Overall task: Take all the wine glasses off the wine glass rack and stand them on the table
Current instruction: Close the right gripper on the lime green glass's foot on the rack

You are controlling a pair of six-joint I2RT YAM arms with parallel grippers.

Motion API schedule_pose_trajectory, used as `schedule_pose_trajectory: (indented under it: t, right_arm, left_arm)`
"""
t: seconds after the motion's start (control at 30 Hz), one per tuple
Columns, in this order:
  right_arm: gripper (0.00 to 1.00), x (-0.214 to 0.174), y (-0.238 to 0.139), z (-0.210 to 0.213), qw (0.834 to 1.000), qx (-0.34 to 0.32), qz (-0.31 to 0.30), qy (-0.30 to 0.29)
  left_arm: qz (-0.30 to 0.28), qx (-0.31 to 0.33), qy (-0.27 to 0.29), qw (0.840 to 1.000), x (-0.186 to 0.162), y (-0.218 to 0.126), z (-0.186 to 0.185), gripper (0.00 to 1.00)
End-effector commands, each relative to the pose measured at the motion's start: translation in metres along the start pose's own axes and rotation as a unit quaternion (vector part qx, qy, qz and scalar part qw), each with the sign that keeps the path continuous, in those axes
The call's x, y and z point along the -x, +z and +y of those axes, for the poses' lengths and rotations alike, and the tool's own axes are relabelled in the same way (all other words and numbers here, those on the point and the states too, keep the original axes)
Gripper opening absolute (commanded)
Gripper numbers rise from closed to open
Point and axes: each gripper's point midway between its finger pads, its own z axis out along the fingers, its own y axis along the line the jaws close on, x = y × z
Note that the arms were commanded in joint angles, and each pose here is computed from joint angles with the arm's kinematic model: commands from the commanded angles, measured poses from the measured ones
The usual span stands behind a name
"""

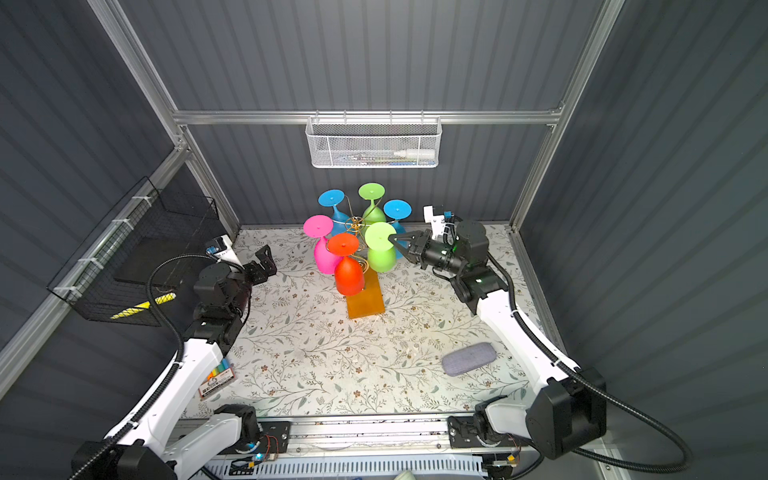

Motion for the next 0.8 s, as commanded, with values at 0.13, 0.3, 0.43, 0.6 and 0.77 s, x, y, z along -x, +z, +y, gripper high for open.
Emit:
schedule_pose_trajectory:
  t: [0.13, 0.3, 0.43, 0.6, 0.77]
  right_arm:
    - [0.00, -0.012, 0.007, 0.014, 1.000, 0.018, 0.020, -0.008]
    - [0.00, -0.008, 0.012, 0.019, 0.999, 0.024, 0.016, -0.014]
    - [0.00, -0.003, 0.015, 0.020, 0.999, 0.025, 0.009, -0.018]
    - [0.00, 0.004, 0.020, 0.021, 0.999, 0.026, -0.002, -0.021]
    - [0.00, 0.013, 0.023, 0.019, 0.999, 0.021, -0.016, -0.022]
  left_arm:
    - [-0.009, 0.002, -0.009, 1.000, 0.009, -0.006, 0.001, 1.00]
    - [-0.009, 0.002, -0.009, 1.000, 0.009, -0.008, 0.002, 1.00]
    - [-0.009, 0.004, -0.009, 1.000, 0.008, -0.008, 0.003, 1.00]
    - [-0.009, 0.004, -0.009, 1.000, 0.008, -0.009, 0.002, 1.00]
    - [-0.011, 0.004, -0.010, 1.000, 0.009, -0.009, 0.003, 1.00]
